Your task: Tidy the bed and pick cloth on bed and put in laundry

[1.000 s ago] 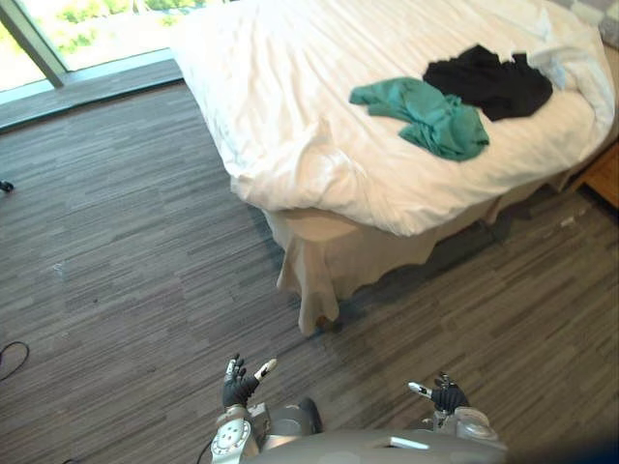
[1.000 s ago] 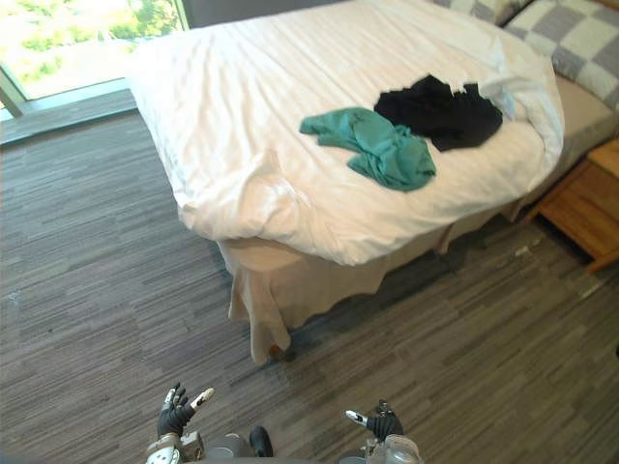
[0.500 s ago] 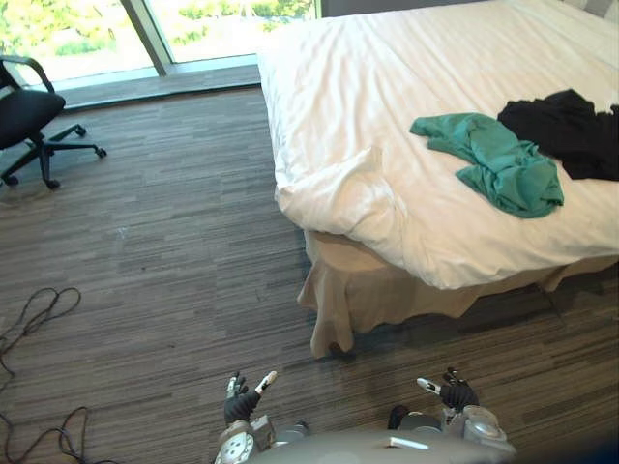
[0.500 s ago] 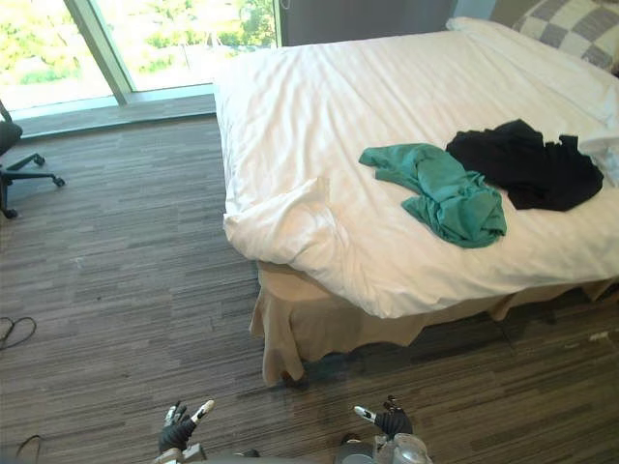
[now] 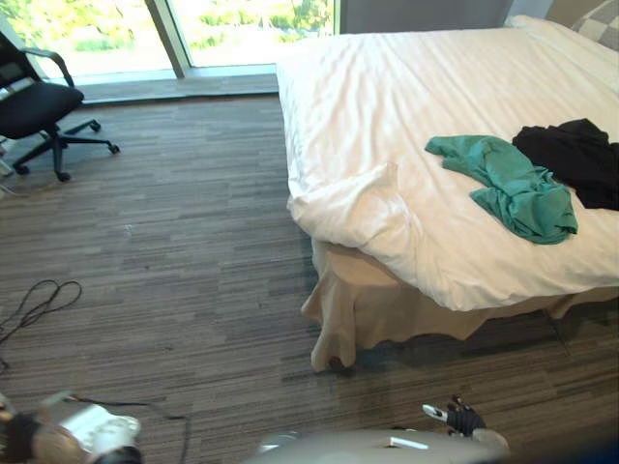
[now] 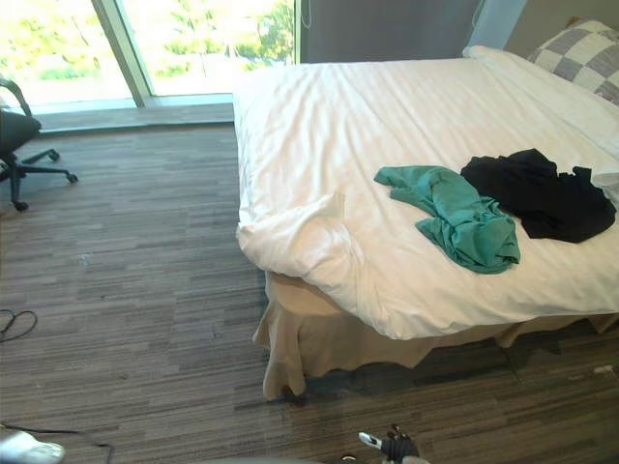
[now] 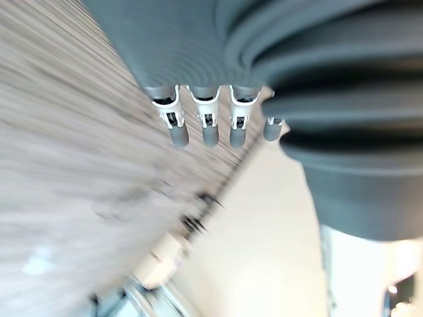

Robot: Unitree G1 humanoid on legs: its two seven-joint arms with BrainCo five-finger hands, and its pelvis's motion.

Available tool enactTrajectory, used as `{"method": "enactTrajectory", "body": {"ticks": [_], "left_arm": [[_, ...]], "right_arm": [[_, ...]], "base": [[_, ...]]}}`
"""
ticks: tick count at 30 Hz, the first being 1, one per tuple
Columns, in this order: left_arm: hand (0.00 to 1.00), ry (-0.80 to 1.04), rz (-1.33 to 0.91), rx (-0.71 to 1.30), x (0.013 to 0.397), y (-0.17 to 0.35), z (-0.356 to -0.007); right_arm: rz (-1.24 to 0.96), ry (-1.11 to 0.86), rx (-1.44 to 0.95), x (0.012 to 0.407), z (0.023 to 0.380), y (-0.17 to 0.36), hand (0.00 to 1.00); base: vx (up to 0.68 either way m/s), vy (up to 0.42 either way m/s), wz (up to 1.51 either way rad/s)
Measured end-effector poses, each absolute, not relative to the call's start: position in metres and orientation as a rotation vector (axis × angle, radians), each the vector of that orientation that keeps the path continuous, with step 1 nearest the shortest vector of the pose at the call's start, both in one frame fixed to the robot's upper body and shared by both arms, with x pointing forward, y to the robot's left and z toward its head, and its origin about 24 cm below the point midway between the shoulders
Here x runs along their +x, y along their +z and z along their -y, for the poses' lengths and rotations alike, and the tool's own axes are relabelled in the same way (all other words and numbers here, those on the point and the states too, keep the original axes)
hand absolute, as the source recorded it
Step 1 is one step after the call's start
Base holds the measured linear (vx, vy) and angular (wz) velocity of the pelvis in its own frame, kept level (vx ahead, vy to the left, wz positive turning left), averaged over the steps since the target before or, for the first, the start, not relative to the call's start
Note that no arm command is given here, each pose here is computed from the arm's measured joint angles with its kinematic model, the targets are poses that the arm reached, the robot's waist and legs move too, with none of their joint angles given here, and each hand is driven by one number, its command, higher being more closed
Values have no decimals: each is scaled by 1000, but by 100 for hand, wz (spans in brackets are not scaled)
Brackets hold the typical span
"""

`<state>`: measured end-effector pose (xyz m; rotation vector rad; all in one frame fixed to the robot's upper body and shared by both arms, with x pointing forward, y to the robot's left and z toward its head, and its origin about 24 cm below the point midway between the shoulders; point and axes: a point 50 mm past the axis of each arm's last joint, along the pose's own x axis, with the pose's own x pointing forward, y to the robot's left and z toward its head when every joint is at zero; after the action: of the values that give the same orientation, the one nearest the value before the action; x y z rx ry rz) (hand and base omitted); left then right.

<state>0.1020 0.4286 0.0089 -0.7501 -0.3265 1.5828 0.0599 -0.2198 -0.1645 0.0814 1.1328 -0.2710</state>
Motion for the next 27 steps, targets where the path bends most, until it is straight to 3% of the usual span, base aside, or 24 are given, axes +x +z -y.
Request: {"method": "enactTrajectory", "body": {"ticks": [2, 5, 8, 11, 13, 20, 27], "left_arm": [[0, 1495, 332, -582, 120, 42, -446], [0, 1271, 356, -41, 165, 108, -446], [0, 909, 397, 496, 231, 151, -398], [0, 583, 462, 832, 278, 159, -333], [0, 408, 486, 975, 299, 162, -298], [0, 158, 400, 1110, 324, 161, -256], [0, 221, 240, 1260, 344, 164, -255]], "right_arm": [[-1129, -325, 113, 49, 224, -164, 0], [-1127, -395, 169, 32, 225, -164, 0], [-1130, -427, 200, 19, 228, -164, 0], [-1107, -478, 225, 15, 235, -162, 0], [-1094, -508, 247, 12, 240, -161, 0], [-1097, -526, 289, 2, 245, -160, 0], [-1002, -462, 294, 42, 250, -156, 0]], "base": [[-67, -8, -9], [-72, -21, -17], [-61, -32, -22], [-30, -1, -27], [4, -12, -34], [27, -22, -15], [-78, -6, -8]]}}
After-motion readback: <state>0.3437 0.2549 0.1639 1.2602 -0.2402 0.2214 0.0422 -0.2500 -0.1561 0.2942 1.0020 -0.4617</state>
